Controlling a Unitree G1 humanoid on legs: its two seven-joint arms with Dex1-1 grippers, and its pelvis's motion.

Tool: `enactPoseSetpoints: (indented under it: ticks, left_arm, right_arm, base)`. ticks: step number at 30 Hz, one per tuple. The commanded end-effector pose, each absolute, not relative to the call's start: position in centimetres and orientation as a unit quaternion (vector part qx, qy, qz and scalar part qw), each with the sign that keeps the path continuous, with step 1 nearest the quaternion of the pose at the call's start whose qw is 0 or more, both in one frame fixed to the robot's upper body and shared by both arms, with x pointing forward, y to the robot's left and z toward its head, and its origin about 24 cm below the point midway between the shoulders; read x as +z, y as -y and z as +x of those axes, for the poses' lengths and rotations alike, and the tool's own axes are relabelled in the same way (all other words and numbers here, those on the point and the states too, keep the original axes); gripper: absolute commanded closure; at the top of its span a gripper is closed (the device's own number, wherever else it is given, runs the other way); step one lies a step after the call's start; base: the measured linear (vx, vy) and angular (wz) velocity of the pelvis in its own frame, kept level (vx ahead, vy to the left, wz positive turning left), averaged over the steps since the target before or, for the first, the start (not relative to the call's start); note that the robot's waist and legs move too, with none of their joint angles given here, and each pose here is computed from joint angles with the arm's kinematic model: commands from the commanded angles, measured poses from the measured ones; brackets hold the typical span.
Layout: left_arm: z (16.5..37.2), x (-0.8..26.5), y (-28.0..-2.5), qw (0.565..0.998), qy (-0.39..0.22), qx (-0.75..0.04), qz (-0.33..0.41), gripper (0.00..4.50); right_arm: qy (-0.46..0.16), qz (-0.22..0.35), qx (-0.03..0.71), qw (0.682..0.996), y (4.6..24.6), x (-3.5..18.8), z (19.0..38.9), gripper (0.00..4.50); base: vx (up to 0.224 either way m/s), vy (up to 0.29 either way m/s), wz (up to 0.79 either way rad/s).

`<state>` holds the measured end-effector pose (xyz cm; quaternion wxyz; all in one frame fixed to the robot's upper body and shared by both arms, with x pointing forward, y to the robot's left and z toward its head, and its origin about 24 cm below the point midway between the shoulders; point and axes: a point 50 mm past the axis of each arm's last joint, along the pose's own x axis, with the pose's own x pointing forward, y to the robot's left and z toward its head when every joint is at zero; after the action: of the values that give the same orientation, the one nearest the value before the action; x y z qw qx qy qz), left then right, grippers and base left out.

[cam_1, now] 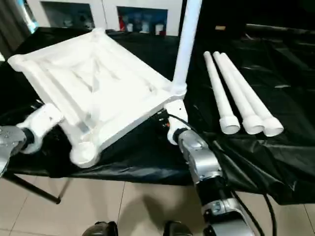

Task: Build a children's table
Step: Rotate table base

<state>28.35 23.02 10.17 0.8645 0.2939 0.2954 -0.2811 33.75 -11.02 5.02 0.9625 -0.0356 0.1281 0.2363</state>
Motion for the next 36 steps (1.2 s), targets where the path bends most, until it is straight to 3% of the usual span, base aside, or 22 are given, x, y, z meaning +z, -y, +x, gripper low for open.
enactPoseSetpoints:
  ticks: [1, 6, 10, 12, 20, 21, 27, 29, 31, 32, 33, 34, 35, 36]
  left_arm:
    - [27.9, 10.3, -20.9, 0.852, -0.270, -0.362, 0.266, 3.48]
    - [28.2, 9.4, -18.4, 0.837, -0.251, -0.435, 0.217, 3.48]
    - [29.8, 8.1, -17.2, 0.828, -0.249, -0.439, 0.245, 3.48]
    - [31.2, 7.4, -15.2, 0.824, -0.228, -0.456, 0.248, 3.48]
    - [32.8, 7.6, -11.3, 0.829, -0.150, -0.486, 0.233, 3.48]
    - [33.0, 8.1, -10.2, 0.839, -0.115, -0.490, 0.208, 3.48]
    - [31.7, 8.5, -7.7, 0.842, -0.050, -0.525, 0.114, 3.48]
    - [31.8, 8.8, -7.3, 0.867, -0.016, -0.493, 0.068, 3.48]
    - [32.6, 9.0, -8.1, 0.906, 0.005, -0.417, 0.064, 3.48]
    - [32.6, 9.0, -8.1, 0.906, 0.005, -0.417, 0.064, 3.48]
    - [33.0, 9.5, -9.3, 0.936, 0.021, -0.345, 0.061, 3.48]
    - [33.0, 9.5, -9.3, 0.936, 0.021, -0.345, 0.061, 3.48]
    - [32.8, 9.9, -11.2, 0.964, 0.026, -0.261, 0.036, 3.48]
    - [32.7, 10.0, -11.6, 0.968, 0.028, -0.249, 0.033, 3.48]
  right_arm:
    - [-0.131, -0.037, 0.243, 0.960, 11.2, 4.9, 33.8, 0.91]
    - [-0.133, -0.034, 0.246, 0.959, 11.5, 4.9, 33.8, 0.91]
    - [-0.133, -0.033, 0.251, 0.958, 11.5, 5.0, 33.8, 0.91]
    - [-0.131, -0.031, 0.257, 0.957, 11.6, 5.1, 33.6, 0.91]
    - [-0.100, -0.043, 0.264, 0.958, 13.0, 7.4, 32.1, 0.91]
    - [-0.088, -0.038, 0.250, 0.963, 14.0, 8.3, 31.5, 0.91]
    - [-0.076, -0.022, 0.201, 0.976, 15.7, 9.3, 30.2, 0.91]
    - [-0.070, -0.018, 0.163, 0.984, 16.4, 9.5, 29.7, 0.91]
    - [-0.073, -0.016, 0.128, 0.989, 16.9, 9.5, 29.2, 0.91]
    - [-0.073, -0.016, 0.128, 0.989, 16.9, 9.5, 29.2, 0.91]
    - [-0.076, -0.005, 0.112, 0.991, 17.1, 9.5, 28.7, 0.91]
    - [-0.076, -0.005, 0.112, 0.991, 17.1, 9.5, 28.7, 0.91]
    - [-0.063, 0.018, 0.099, 0.993, 17.1, 9.7, 28.1, 0.91]
    - [-0.061, 0.021, 0.098, 0.993, 17.1, 9.7, 28.0, 0.91]
  base:
    - [0.000, 0.000, 0.00]
    - [0.000, 0.000, 0.00]
    - [0.000, 0.000, 0.00]
    - [0.000, 0.000, 0.00]
    - [0.000, 0.000, 0.00]
    - [0.000, 0.000, 0.00]
    - [0.000, 0.000, 0.00]
    - [0.000, 0.000, 0.00]
    - [0.000, 0.000, 0.00]
    - [0.000, 0.000, 0.00]
    - [0.000, 0.000, 0.00]
    - [0.000, 0.000, 0.00]
    - [0.000, 0.000, 0.00]
    - [0.000, 0.000, 0.00]
